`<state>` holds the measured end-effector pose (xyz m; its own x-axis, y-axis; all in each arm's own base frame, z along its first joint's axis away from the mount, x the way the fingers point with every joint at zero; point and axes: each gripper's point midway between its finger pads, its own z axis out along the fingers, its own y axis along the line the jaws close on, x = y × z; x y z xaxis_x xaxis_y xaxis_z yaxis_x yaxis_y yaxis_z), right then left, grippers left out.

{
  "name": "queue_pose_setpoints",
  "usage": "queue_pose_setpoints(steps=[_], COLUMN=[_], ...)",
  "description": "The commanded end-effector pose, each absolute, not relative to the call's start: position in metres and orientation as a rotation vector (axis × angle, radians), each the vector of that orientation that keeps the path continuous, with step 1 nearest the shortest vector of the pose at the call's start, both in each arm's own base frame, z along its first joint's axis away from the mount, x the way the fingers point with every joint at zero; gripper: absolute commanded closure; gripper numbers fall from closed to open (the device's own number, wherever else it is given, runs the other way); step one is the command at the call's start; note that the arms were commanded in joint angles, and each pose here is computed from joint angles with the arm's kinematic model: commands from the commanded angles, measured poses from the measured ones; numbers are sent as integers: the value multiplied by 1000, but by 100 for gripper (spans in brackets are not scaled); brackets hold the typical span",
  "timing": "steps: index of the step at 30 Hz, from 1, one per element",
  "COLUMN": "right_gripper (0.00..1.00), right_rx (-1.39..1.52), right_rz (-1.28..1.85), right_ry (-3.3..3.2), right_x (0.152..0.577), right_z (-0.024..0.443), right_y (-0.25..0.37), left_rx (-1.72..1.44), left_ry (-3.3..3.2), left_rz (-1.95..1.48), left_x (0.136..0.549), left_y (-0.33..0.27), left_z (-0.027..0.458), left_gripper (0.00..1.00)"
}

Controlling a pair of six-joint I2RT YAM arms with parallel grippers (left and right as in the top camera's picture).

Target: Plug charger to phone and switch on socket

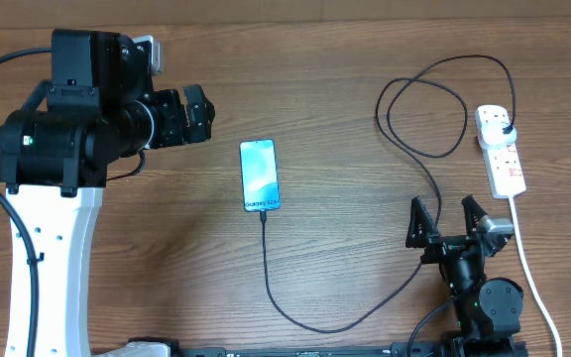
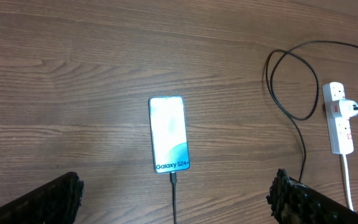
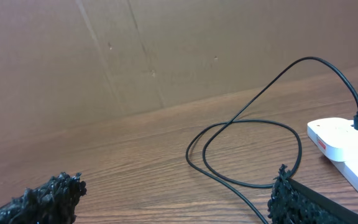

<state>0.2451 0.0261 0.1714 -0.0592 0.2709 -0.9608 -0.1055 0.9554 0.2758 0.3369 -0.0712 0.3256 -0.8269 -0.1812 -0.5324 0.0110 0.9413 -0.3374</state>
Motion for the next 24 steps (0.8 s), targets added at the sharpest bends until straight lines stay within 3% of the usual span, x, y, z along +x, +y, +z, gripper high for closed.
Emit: queue_pose_setpoints(steps=[1, 24], right_gripper=[0, 0], right_rx=[136, 136], right_rz=[308, 309], right_ry=[1596, 1596], right_x=[245, 245], right_z=[170, 170], right_y=[25, 25], left_rx=[-125, -123], left_ry=[2513, 2500], left_rz=[-435, -433], left_x=[337, 332], left_y=[-71, -70], left_z=[324, 330], left_gripper=[0, 0])
